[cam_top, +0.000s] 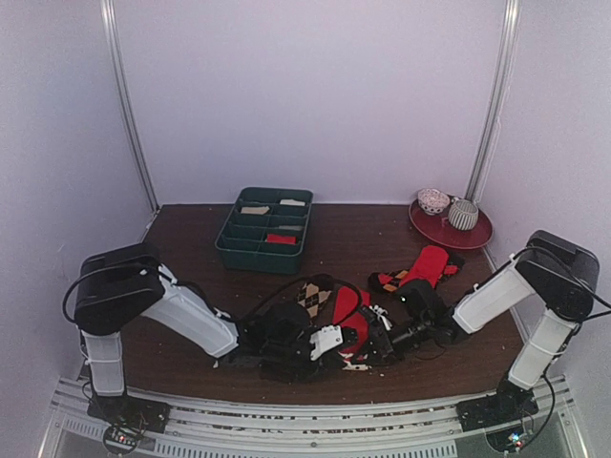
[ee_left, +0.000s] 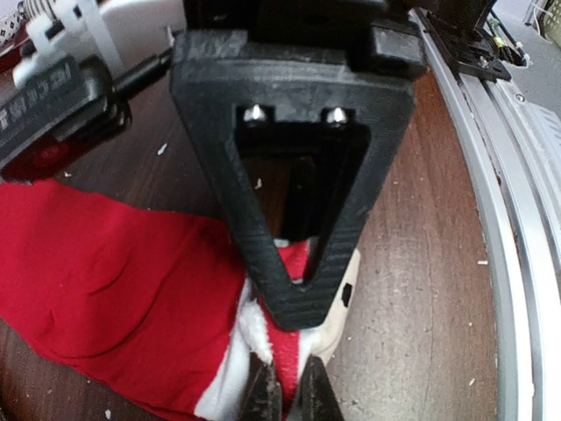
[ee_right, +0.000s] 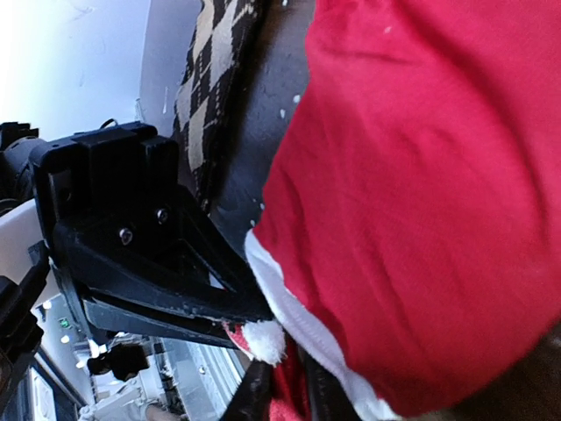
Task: Roll the socks
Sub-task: Roll the sock at the center of the board.
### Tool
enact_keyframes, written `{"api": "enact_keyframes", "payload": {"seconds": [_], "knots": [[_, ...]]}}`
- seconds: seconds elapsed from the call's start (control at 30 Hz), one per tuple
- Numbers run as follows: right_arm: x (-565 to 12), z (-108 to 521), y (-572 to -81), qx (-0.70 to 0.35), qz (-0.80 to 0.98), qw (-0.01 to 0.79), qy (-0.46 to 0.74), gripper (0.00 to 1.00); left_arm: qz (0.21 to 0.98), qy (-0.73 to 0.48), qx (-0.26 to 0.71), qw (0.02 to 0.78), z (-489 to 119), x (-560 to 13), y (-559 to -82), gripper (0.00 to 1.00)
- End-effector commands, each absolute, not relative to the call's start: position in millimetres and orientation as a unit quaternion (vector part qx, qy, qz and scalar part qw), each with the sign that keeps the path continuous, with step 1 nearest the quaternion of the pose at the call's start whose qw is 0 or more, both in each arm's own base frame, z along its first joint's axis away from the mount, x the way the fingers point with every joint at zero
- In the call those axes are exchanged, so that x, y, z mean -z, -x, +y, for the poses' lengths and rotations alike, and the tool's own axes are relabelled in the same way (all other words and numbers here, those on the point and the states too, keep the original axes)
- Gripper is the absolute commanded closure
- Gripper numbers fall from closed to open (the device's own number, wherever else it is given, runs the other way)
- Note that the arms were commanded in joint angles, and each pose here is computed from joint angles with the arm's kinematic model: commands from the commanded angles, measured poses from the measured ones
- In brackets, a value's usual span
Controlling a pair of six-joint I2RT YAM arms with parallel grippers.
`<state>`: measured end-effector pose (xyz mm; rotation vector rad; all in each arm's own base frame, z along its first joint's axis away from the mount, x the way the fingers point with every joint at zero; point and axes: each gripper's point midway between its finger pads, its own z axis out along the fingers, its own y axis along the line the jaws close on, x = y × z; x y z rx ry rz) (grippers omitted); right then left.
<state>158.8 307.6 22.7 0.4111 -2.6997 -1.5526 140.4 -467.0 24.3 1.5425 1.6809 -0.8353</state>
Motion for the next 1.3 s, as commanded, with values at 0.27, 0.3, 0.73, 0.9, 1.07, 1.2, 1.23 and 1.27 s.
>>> {"api": "enact_keyframes", "payload": {"seconds": [0.27, 0.3, 0.73, 0.9, 1.07, 1.2, 1.23, 1.27], "knots": [[-118, 291, -173, 0.405, -0.767, -0.34, -0.364, 0.65, 0.798, -0.482, 0.36, 0.042, -407, 19, -112, 1.0], [-118, 289, -170, 0.392, -0.756, -0.361, -0.381, 0.62, 0.8, -0.475, 0.366, 0.033, -407, 16, -112, 1.0], [-78, 312, -132, 0.25, -0.662, -0.424, -0.566, 0.53, 0.812, -0.462, 0.357, -0.02, -395, 32, -114, 1.0], [-66, 331, -132, 0.236, -0.643, -0.412, -0.601, 0.52, 0.813, -0.463, 0.353, -0.017, -394, 32, -115, 1.0], [-60, 343, -136, 0.235, -0.637, -0.416, -0.606, 0.5, 0.811, -0.465, 0.355, -0.02, -393, 33, -113, 1.0], [-44, 345, -137, 0.228, -0.645, -0.398, -0.611, 0.52, 0.807, -0.469, 0.359, -0.019, -394, 31, -113, 1.0], [-39, 344, -137, 0.227, -0.649, -0.391, -0.611, 0.53, 0.806, -0.469, 0.36, -0.019, -395, 30, -113, 1.0], [-35, 343, -137, 0.226, -0.655, -0.386, -0.609, 0.54, 0.805, -0.47, 0.362, -0.018, -396, 29, -113, 1.0]]}}
